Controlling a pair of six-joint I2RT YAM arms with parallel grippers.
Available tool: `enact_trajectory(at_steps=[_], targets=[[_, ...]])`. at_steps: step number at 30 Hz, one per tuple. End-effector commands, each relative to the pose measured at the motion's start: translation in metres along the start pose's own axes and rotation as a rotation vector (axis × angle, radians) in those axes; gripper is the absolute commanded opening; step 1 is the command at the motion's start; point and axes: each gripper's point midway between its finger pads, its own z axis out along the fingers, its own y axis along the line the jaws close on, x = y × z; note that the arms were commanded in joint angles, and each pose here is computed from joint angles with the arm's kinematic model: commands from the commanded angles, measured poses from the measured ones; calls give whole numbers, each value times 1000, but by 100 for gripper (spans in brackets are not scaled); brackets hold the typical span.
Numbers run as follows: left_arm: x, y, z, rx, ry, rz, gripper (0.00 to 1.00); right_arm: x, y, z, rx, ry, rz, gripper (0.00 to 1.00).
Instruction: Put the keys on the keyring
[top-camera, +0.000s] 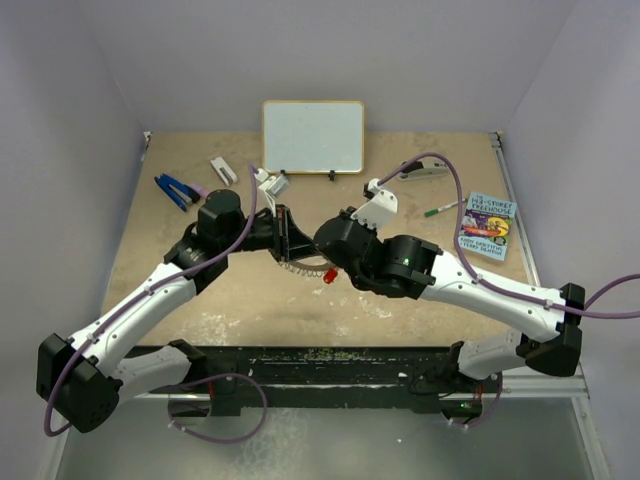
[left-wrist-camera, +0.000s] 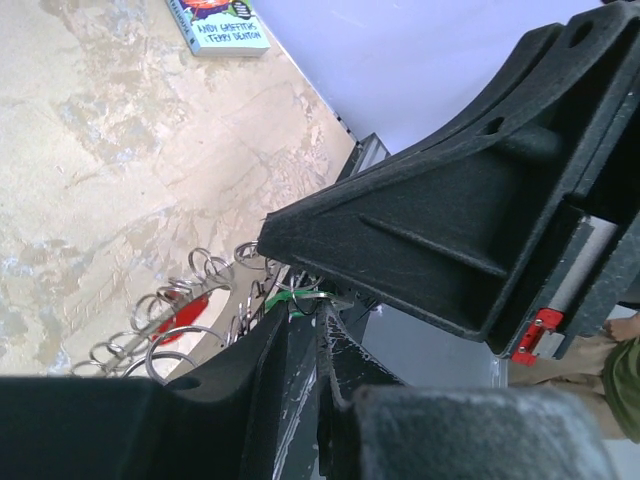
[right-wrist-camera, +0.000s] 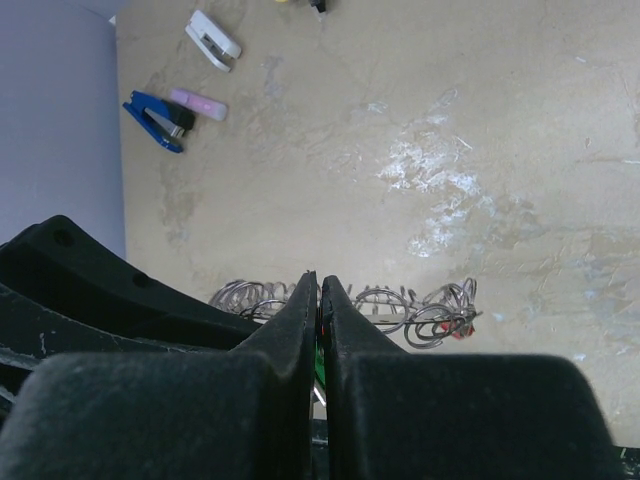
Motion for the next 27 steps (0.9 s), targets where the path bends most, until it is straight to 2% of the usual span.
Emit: enact_trajectory(at_steps=[1, 9, 17, 27], targets=[[-34, -35, -3, 100, -94, 112, 20, -8, 17, -9, -62, -14, 54, 0], [-36, -38, -11, 79, -87, 167, 20, -10, 12, -10, -54, -24, 58, 0], [-63, 3, -31, -250, -138, 373, 21, -14, 0, -10, -1, -42, 96, 0], [-59, -11, -23, -160, -128, 348, 29, -26, 3, -14, 21, -70, 203, 0]])
